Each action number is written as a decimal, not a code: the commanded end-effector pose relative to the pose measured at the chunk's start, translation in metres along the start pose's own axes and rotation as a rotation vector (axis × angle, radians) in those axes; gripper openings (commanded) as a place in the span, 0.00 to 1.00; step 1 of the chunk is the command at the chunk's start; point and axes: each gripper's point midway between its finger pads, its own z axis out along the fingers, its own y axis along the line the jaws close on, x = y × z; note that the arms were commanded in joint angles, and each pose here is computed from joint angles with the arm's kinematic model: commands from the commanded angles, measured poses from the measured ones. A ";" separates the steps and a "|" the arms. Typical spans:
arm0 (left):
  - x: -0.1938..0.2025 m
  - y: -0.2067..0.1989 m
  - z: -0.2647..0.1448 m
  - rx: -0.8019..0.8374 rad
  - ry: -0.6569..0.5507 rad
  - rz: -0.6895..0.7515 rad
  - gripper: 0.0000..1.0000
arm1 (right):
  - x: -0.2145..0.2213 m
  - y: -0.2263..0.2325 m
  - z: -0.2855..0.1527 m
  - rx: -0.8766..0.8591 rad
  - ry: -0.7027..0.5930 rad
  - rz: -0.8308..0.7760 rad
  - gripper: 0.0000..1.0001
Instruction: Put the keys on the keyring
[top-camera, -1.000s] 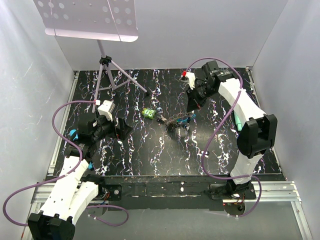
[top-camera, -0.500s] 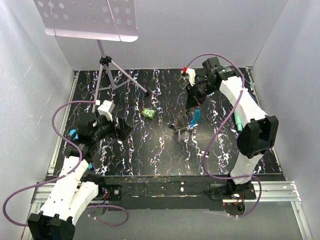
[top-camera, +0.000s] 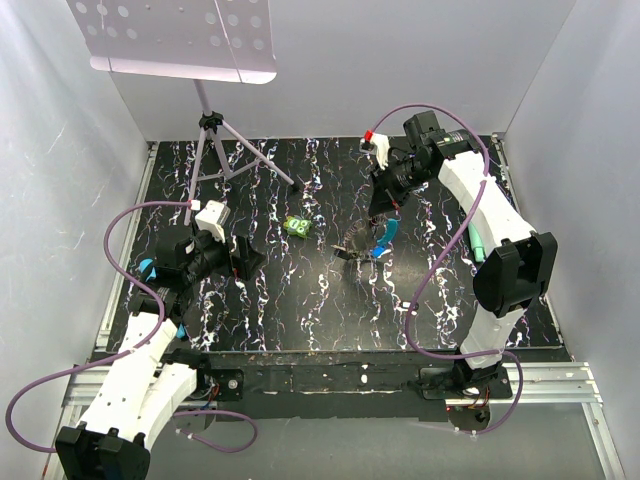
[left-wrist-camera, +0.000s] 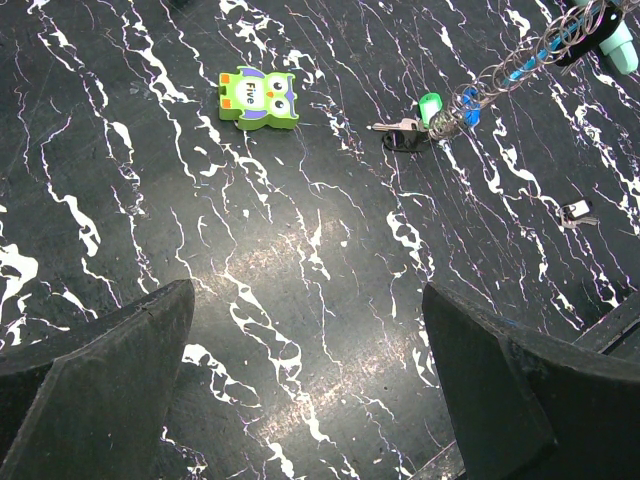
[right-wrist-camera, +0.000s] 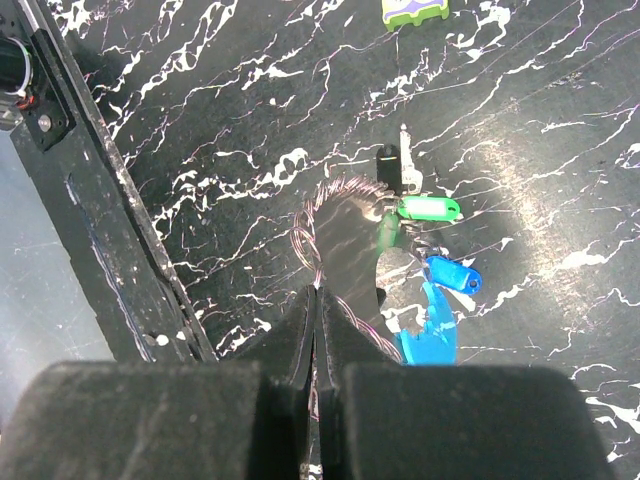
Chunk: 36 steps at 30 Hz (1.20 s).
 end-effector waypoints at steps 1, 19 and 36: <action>-0.007 -0.002 -0.004 0.006 -0.027 0.025 0.98 | -0.018 0.012 -0.008 -0.028 -0.050 -0.033 0.01; -0.008 -0.002 -0.004 0.005 -0.029 0.026 0.98 | -0.025 0.017 -0.011 -0.037 -0.066 -0.048 0.01; -0.007 -0.002 -0.004 0.006 -0.028 0.026 0.98 | -0.032 0.027 -0.014 -0.056 -0.079 -0.067 0.01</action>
